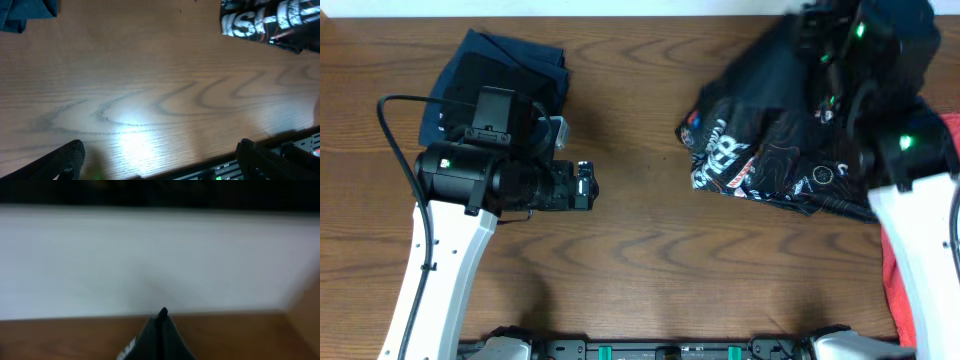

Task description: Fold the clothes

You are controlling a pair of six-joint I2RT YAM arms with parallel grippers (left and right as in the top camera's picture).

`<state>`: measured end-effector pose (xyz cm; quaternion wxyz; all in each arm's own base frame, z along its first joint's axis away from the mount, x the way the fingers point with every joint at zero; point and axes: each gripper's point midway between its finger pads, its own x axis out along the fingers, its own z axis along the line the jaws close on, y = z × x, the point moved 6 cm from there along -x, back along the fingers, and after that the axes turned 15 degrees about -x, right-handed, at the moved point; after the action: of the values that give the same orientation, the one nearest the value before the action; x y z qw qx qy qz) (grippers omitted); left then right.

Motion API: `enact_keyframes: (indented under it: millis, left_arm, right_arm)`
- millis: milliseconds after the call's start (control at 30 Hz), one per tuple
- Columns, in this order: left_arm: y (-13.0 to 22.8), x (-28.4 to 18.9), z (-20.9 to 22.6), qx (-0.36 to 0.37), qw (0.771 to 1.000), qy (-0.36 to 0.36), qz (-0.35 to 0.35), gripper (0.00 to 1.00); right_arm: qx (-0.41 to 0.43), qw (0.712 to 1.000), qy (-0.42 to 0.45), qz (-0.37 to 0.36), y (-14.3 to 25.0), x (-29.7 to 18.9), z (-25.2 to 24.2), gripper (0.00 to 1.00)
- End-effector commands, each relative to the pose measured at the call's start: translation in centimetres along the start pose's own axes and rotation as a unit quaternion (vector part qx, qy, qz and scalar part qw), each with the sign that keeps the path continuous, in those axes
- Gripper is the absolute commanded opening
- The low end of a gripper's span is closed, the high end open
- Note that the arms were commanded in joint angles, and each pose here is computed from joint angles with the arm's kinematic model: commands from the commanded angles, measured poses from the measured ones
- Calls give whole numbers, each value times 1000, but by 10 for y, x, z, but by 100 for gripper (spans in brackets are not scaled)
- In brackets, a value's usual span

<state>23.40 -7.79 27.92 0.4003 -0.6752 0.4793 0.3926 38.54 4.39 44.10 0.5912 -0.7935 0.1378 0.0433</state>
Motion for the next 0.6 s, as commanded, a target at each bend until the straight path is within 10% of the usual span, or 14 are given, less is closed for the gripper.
enact_keyframes:
  millis: [0,200,567]
  left_arm:
    - [-3,-6,-5,13,1000,9,-11,98]
    - [-3,-6,-5,14,1000,9,-11,98]
    - [-4,-6,-5,14,1000,10,-13,98]
  right_arm:
    - [20,991,106,82,40,34,-43,1]
    - [117,959,162,201,120,82,-90,1]
    - [168,956,-89,222,133,93,-45,2]
